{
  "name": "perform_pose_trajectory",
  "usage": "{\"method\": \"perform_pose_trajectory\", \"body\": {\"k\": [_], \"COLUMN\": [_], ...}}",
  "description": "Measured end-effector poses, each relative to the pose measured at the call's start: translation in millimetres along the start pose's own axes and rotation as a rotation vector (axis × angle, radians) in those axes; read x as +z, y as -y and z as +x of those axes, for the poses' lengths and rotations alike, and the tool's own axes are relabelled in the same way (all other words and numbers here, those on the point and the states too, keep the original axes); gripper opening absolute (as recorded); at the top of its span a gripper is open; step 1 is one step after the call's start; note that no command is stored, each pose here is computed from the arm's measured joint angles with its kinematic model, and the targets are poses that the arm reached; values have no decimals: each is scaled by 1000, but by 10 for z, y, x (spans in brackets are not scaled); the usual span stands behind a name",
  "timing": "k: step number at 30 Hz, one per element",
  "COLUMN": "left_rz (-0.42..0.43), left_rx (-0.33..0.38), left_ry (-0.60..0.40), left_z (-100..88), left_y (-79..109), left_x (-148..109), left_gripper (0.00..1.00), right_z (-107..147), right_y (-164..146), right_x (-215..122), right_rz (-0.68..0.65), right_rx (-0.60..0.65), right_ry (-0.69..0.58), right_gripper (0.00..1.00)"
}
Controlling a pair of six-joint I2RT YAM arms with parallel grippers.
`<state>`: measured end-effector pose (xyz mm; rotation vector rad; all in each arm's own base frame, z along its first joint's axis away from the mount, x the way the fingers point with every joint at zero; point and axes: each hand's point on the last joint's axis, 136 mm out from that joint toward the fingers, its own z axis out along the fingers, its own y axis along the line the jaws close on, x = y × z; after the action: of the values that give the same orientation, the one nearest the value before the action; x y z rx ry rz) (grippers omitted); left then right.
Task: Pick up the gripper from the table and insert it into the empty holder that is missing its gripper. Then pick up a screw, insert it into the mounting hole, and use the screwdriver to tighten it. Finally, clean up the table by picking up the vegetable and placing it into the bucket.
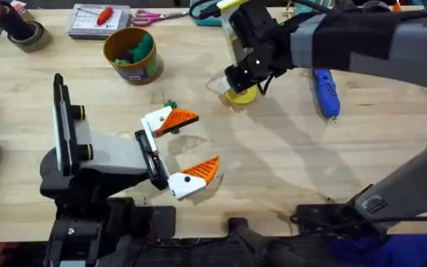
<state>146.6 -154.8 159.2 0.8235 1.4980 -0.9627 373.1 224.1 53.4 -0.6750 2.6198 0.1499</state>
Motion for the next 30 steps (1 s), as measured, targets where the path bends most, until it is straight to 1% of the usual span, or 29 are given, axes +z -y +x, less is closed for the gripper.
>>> {"method": "perform_pose_trajectory", "body": {"k": [4, 6, 8, 11, 13, 23, 30], "left_rz": [0, 0, 0, 0, 0, 0, 0], "left_rx": [0, 0, 0, 0, 0, 0, 0], "left_ry": [0, 0, 0, 0, 0, 0, 0], "left_z": [0, 0, 0, 0, 0, 0, 0], "left_y": [0, 0, 0, 0, 0, 0, 0], "left_x": [0, 0, 0, 0, 0, 0, 0], "left_gripper": [985, 985, 985, 985, 985, 985, 985], "right_z": [-4, -5, -8, -19, -20, -61, -63], "right_y": [0, 0, 0, -1, -1, -2, -4], "right_x": [0, 0, 0, -1, -1, -1, -1], "right_rz": [0, 0, 0, 0, -1, -1, -1], "right_rx": [0, 0, 0, 0, 0, 1, 0], "right_ry": [2, 2, 3, 7, 8, 24, 26], "right_gripper": [405, 390, 348, 317, 273, 263, 239]}}
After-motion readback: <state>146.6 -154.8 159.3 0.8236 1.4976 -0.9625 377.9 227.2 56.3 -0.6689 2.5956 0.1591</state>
